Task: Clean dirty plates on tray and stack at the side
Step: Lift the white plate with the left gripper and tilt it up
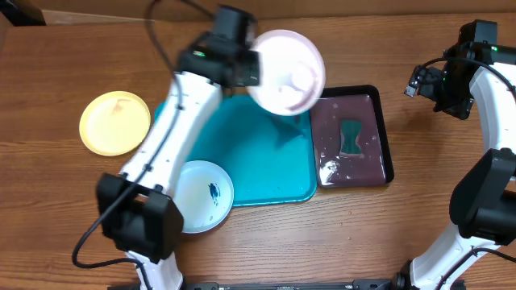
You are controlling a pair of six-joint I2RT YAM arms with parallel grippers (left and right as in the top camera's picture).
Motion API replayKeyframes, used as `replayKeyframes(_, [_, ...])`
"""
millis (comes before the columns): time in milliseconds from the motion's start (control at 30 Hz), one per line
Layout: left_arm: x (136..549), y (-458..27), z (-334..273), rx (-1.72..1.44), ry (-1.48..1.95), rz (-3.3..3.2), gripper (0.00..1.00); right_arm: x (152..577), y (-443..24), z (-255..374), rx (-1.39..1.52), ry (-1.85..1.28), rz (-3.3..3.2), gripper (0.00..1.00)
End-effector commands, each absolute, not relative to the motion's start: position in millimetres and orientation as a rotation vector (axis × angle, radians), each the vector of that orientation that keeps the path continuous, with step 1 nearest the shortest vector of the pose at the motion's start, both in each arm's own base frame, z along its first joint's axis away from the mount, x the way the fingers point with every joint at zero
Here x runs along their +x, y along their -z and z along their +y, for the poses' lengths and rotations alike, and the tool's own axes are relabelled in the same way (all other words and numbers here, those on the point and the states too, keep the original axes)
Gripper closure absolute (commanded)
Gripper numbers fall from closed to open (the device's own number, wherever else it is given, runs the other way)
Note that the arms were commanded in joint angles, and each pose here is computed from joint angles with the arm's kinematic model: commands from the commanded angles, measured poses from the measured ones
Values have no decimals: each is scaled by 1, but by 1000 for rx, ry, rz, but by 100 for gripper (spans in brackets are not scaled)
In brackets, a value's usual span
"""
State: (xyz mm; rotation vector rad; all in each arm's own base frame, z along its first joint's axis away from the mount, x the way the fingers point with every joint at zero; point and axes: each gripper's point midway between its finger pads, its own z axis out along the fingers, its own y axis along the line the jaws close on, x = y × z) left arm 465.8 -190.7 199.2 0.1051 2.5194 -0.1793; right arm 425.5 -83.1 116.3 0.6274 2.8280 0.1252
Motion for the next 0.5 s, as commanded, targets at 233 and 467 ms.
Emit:
replayKeyframes(233, [437, -278, -257, 324, -427, 2070, 96, 428, -124, -86, 630, -120, 2803, 0])
replayKeyframes(467, [399, -327, -301, 479, -691, 1812, 96, 428, -124, -86, 630, -120, 2803, 0])
